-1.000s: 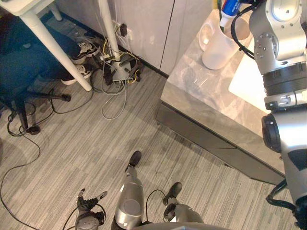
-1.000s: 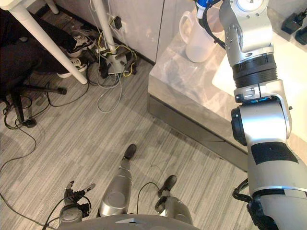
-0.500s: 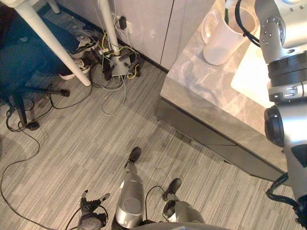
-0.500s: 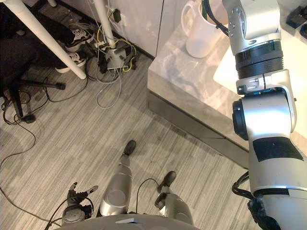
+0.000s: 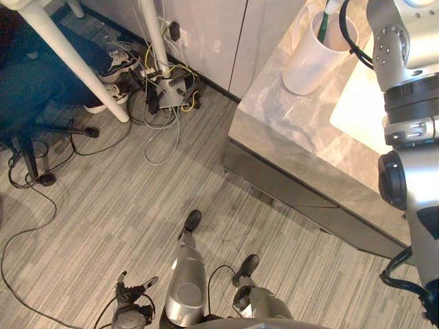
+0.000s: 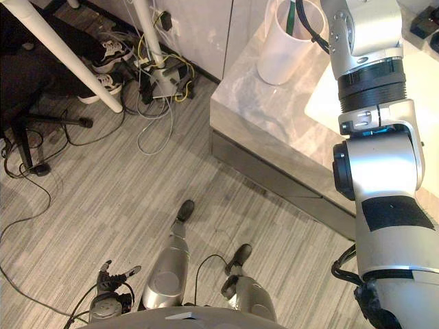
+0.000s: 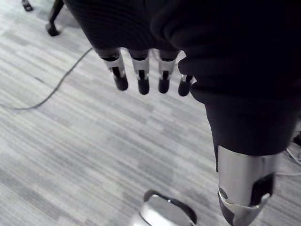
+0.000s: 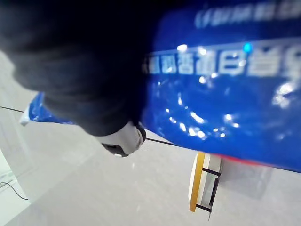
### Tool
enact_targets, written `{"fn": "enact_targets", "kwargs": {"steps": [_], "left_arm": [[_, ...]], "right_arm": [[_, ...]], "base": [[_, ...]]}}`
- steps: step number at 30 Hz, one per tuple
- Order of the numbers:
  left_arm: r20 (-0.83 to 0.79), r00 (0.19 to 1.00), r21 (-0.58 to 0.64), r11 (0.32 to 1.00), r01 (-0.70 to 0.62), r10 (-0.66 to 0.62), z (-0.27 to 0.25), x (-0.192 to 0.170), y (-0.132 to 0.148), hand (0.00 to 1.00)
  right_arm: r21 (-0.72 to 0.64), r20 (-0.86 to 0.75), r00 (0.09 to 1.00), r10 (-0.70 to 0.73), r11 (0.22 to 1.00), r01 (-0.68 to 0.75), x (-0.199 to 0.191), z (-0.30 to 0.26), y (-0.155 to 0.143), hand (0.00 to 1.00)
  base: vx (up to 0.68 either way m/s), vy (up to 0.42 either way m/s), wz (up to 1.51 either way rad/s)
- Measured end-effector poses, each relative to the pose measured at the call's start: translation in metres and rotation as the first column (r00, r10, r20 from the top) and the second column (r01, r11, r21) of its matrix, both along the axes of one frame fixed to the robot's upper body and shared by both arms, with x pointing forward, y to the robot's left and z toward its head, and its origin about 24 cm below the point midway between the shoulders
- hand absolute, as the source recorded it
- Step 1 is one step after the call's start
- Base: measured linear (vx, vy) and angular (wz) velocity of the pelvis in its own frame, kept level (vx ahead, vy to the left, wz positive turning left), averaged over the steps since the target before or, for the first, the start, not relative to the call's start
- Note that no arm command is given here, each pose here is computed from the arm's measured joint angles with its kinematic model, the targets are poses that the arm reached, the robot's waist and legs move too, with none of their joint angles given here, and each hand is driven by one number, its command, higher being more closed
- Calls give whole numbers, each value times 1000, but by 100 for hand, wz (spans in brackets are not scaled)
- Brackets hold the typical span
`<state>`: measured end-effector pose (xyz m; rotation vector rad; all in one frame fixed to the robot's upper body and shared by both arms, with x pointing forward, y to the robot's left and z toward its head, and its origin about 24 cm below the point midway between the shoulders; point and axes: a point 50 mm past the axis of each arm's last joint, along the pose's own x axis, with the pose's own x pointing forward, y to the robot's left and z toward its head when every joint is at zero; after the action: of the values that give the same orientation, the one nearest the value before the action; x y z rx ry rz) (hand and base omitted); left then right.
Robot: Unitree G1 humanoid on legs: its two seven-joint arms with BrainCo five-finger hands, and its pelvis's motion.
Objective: Organize washtable
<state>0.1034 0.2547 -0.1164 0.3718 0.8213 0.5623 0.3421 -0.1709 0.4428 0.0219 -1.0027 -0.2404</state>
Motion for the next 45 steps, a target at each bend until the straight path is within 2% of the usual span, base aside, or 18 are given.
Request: {"fn": "enact_targets", "kwargs": {"steps": [16, 26, 29, 45], "left_arm": [[2, 1000, 1, 1000, 0, 0, 0, 0, 0, 0], [18, 1000, 4, 1000, 0, 0, 3, 3, 0, 0], [36, 999, 9, 1000, 1, -1, 5, 6, 0, 0], [37, 999, 7, 1000, -8, 7, 5, 6, 0, 0]], "right_arm": [[34, 9, 1000, -5, 999, 5, -1, -2, -7, 100], [77, 8, 1000, -7, 997, 6, 0, -27, -20, 100], [88, 51, 999, 10, 996, -15, -8, -32, -23, 100], [78, 98, 991, 90, 992, -98, -15, -41, -6, 100]], "base": [[0, 0, 0], [-1, 1, -2], [4, 0, -2], [-1, 0, -3]]}}
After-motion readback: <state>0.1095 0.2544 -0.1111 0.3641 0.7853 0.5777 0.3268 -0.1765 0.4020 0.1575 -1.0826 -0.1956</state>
